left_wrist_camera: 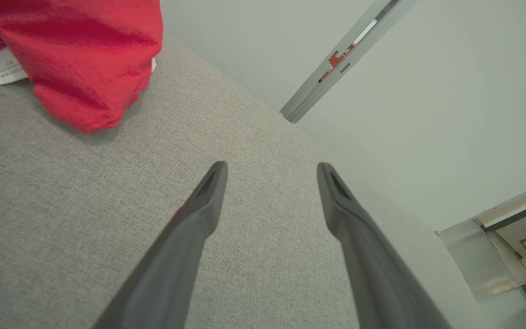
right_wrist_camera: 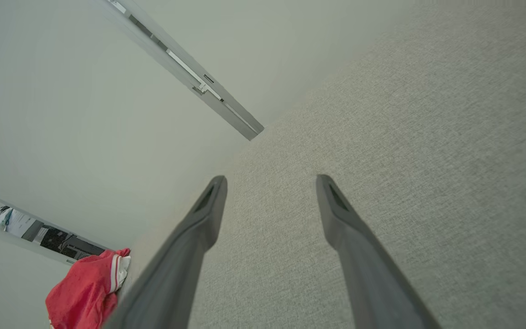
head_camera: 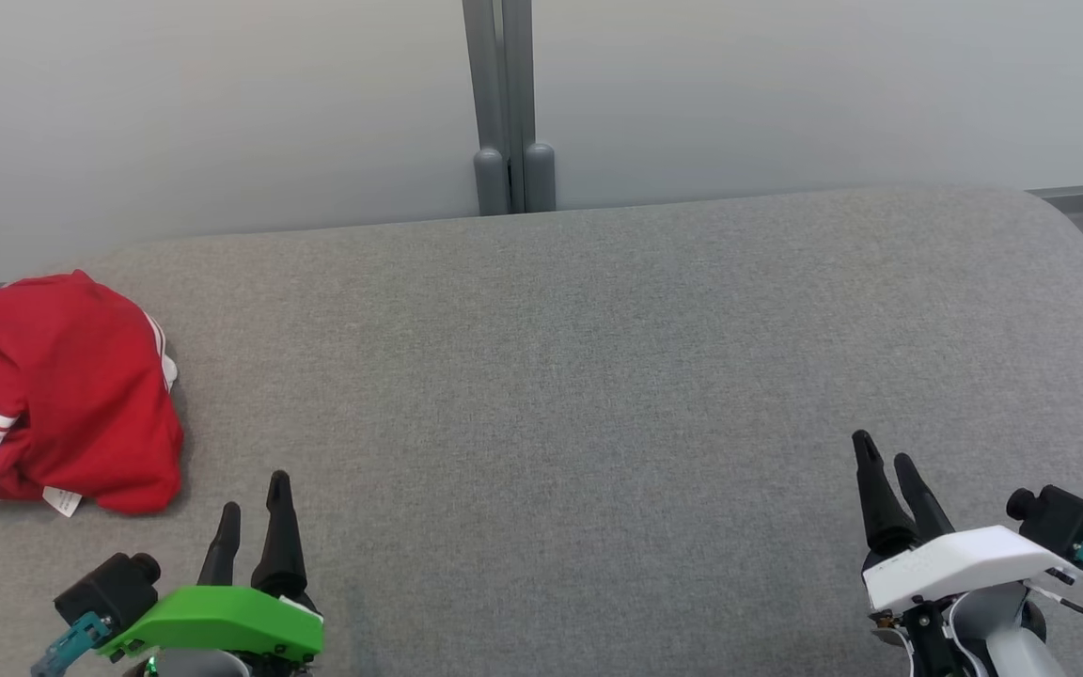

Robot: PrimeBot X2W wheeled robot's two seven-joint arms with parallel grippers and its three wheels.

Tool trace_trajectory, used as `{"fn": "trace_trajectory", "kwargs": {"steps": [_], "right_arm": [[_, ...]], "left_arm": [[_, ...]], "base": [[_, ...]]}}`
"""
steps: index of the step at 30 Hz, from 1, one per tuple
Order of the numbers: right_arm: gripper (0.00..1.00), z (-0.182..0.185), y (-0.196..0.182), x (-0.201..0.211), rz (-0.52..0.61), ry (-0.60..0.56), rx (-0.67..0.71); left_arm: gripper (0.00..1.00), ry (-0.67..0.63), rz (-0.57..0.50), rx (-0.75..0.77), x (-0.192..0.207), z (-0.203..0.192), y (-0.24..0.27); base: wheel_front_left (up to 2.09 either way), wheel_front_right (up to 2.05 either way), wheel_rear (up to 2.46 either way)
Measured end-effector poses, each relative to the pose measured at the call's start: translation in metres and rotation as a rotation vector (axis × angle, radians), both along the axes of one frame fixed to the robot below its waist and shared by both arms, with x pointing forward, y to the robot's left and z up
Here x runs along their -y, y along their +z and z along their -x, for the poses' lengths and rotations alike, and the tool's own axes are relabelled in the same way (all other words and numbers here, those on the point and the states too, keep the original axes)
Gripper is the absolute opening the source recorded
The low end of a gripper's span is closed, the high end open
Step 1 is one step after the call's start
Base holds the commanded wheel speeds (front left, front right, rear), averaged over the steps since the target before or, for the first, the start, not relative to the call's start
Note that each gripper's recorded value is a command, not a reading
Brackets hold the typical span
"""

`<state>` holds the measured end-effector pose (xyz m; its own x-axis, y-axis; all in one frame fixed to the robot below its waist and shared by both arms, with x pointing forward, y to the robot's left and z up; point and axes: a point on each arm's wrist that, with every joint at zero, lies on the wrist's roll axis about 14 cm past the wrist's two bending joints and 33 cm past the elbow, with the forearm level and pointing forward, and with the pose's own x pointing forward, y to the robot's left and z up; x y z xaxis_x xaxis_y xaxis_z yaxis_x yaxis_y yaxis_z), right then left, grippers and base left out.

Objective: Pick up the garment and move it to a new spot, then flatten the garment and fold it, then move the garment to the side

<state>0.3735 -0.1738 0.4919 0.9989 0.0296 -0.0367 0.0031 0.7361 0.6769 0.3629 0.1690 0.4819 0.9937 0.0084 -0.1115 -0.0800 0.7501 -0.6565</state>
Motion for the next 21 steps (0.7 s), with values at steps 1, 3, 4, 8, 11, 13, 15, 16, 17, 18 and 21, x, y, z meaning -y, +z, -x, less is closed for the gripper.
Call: {"fn": "trace_trajectory", "kwargs": {"steps": [1, 3, 4, 8, 11, 13, 15, 16, 17, 18, 21], "right_arm": [[1.0, 0.0001, -0.0004, -0.0004, 0.018, 0.003, -0.001], [1.0, 0.0003, -0.0004, -0.0007, 0.058, 0.007, 0.002], [1.0, 0.0004, -0.0005, -0.0008, 0.077, 0.009, 0.003], [1.0, 0.0007, -0.0002, -0.0024, 0.13, 0.019, 0.007], [1.0, 0.0009, 0.0004, -0.0045, 0.175, 0.029, 0.011], [1.0, 0.0009, 0.0012, -0.0055, 0.202, 0.034, 0.017], [1.0, 0.001, 0.0018, -0.0063, 0.229, 0.038, 0.021], [1.0, 0.001, 0.0023, -0.0064, 0.242, 0.039, 0.025], [1.0, 0.0012, 0.0027, -0.0067, 0.254, 0.04, 0.028], [1.0, 0.0014, 0.0027, -0.0075, 0.268, 0.044, 0.029], [1.0, 0.0017, 0.0035, -0.0098, 0.298, 0.052, 0.037]], "left_arm": [[1.0, -0.004, -0.018, 0.002, 0.0005, 0.0001, 0.0002], [1.0, -0.009, -0.06, 0.005, 0.0014, 0.0004, 0.0009], [1.0, -0.011, -0.076, 0.006, 0.0021, 0.0005, 0.001], [1.0, -0.021, -0.133, 0.009, 0.005, 0.0025, 0.0003], [1.0, -0.026, -0.176, 0.015, 0.006, 0.0036, 0.0007], [1.0, -0.024, -0.197, 0.018, 0.0061, 0.0039, 0.0014], [1.0, -0.028, -0.216, 0.023, 0.0071, 0.0041, 0.0021], [1.0, -0.03, -0.23, 0.025, 0.0074, 0.0043, 0.0024], [1.0, -0.03, -0.247, 0.032, 0.0077, 0.0044, 0.0035], [1.0, -0.031, -0.259, 0.033, 0.0079, 0.0044, 0.0037], [1.0, -0.032, -0.288, 0.041, 0.0084, 0.0046, 0.005]], "base": [[0.0, 0.0, 0.0], [0.0, 0.0, 0.0], [0.0, 0.0, 0.0], [0.0, 0.0, 0.0], [0.0, 0.0, 0.0], [0.0, 0.0, 0.0], [0.0, 0.0, 0.0], [0.0, 0.0, 0.0], [0.0, 0.0, 0.0], [0.0, 0.0, 0.0], [0.0, 0.0, 0.0]]}}
